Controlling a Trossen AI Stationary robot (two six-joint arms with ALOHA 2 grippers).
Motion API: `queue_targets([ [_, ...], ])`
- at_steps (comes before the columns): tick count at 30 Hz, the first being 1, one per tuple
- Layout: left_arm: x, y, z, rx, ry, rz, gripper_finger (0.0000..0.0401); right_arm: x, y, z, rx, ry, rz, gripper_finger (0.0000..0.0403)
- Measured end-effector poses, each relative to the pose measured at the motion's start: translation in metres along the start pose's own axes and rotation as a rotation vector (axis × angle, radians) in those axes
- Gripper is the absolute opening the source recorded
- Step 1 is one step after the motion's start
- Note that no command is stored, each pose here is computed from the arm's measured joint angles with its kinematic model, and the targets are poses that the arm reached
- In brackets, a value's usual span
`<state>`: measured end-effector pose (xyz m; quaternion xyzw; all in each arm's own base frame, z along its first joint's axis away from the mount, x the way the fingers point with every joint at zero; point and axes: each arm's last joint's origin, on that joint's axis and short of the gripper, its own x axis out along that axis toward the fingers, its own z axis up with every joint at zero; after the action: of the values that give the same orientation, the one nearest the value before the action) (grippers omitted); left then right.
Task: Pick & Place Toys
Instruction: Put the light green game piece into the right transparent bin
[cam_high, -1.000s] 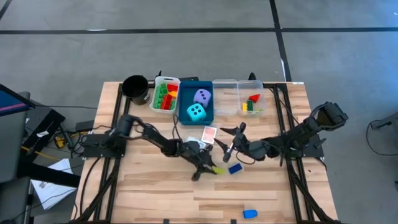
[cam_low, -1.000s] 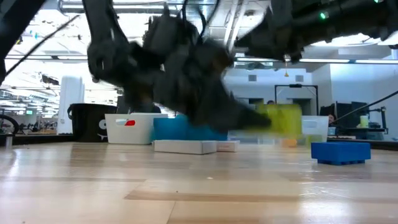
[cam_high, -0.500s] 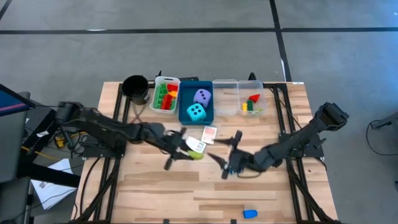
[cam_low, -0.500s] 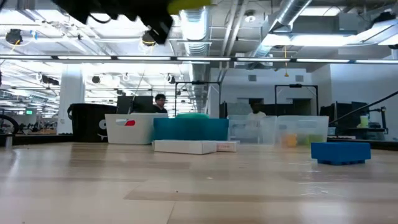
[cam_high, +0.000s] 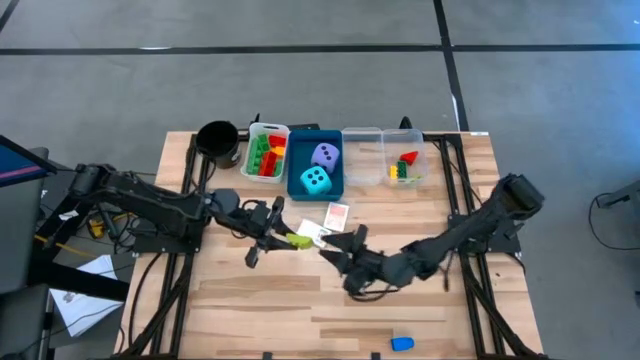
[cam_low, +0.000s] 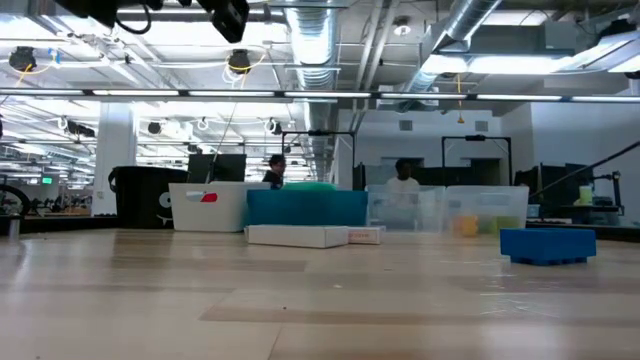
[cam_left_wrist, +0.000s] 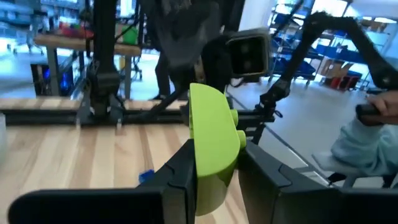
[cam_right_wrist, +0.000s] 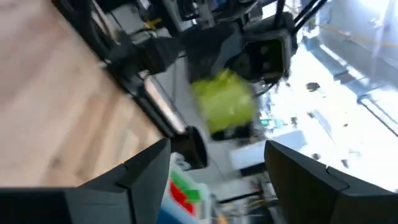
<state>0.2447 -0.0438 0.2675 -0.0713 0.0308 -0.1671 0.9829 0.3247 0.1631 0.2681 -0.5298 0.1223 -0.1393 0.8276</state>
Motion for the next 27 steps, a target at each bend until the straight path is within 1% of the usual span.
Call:
queue_targets([
  [1, 0.000, 0.000, -0.001, -0.015, 0.001, 0.000, 0.0075, 0.006, 0.001, 0.002, -0.027, 0.011, -0.009, 0.0255],
  [4, 0.002, 0.001, -0.001, -0.040, -0.002, 0.000, 0.0075, 0.026, 0.002, 0.007, -0.039, 0.103, -0.071, 0.0255],
  [5, 0.002, 0.001, -0.002, -0.056, 0.004, 0.003, 0.0075, 0.031, 0.000, 0.009, -0.043, 0.134, -0.089, 0.0255],
  [7, 0.002, 0.001, -0.002, -0.078, 0.004, 0.006, 0.0075, 0.035, -0.001, 0.012, -0.056, 0.146, -0.099, 0.0255],
  [10, 0.003, 0.001, -0.003, -0.095, 0.012, 0.009, 0.0075, 0.036, 0.003, 0.014, -0.095, 0.107, -0.073, 0.0255],
  [16, 0.003, 0.001, -0.003, -0.108, 0.014, 0.012, 0.0075, 0.036, 0.003, 0.016, -0.088, 0.039, -0.048, 0.0255],
  [24, 0.003, 0.001, -0.003, -0.107, 0.011, 0.022, 0.0075, 0.036, 0.003, 0.016, -0.073, 0.031, -0.039, 0.0254],
  [27, 0.003, 0.001, -0.003, -0.107, 0.012, 0.022, 0.0075, 0.037, 0.004, 0.015, -0.045, 0.037, -0.033, 0.0238],
])
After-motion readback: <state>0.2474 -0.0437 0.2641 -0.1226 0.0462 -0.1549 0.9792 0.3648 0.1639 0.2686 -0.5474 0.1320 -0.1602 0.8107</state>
